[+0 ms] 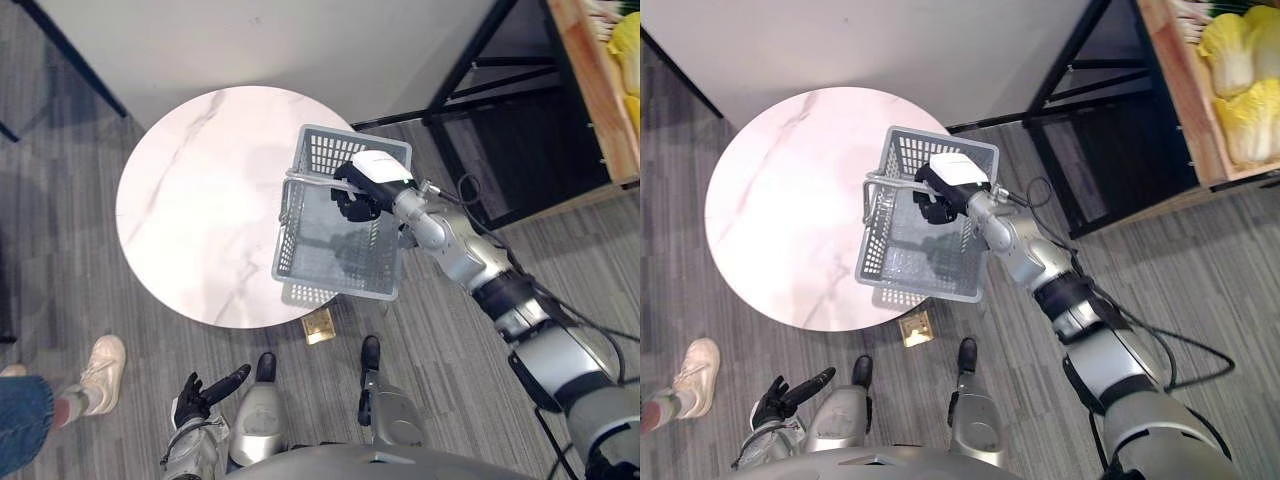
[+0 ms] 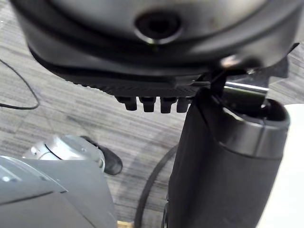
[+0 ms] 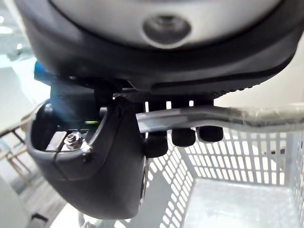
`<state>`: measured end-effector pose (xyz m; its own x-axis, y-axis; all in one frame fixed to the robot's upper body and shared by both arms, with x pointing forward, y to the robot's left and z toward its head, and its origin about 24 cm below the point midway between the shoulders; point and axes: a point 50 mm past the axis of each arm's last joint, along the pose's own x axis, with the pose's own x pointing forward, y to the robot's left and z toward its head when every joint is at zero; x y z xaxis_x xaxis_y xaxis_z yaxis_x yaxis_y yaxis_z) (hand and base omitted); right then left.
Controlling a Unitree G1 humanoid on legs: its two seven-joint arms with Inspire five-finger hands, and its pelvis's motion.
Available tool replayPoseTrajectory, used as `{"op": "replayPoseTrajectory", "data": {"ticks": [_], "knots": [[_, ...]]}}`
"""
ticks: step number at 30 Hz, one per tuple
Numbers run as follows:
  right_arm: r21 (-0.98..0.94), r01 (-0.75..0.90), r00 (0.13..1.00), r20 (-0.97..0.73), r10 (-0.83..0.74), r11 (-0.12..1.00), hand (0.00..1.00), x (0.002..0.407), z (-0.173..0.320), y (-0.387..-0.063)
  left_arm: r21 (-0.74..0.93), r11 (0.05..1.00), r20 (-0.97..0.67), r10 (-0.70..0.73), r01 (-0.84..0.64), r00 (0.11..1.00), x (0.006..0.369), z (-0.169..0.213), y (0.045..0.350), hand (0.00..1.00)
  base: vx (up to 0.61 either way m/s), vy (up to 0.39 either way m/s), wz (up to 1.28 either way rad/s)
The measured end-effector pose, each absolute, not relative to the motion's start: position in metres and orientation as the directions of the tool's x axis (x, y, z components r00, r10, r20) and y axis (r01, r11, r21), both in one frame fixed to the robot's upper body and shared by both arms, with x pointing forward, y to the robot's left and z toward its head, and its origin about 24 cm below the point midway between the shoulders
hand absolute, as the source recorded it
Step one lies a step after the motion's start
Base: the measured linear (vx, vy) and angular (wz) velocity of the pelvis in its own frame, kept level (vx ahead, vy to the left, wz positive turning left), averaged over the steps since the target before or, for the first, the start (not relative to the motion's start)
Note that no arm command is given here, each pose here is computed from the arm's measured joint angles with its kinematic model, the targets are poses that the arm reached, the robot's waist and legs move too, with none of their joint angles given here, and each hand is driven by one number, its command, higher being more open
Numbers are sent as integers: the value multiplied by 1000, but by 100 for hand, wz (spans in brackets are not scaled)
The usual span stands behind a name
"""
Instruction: Pick vegetable in the basket
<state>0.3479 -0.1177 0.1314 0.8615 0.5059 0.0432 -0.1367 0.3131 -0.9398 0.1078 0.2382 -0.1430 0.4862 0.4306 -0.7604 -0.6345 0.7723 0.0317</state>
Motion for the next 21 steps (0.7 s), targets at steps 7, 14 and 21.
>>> {"op": "replayPoseTrajectory", "data": {"ticks": [7, 14, 21], "knots": [[-831, -94, 913, 147, 380, 548, 0, 309, 134, -179, 28, 749, -760, 446, -662, 472, 106, -142, 242, 100, -13, 16, -20], [-751, 9, 980, 138, 144, 660, 0, 266, 116, -246, 61, 759, -788, 436, -649, 435, 89, -148, 237, 100, -17, 4, -16], [-715, -27, 1000, -21, 17, 699, 0, 228, 71, -268, 69, 750, -824, 415, -658, 387, 76, -154, 228, 100, -38, -16, -6]]}}
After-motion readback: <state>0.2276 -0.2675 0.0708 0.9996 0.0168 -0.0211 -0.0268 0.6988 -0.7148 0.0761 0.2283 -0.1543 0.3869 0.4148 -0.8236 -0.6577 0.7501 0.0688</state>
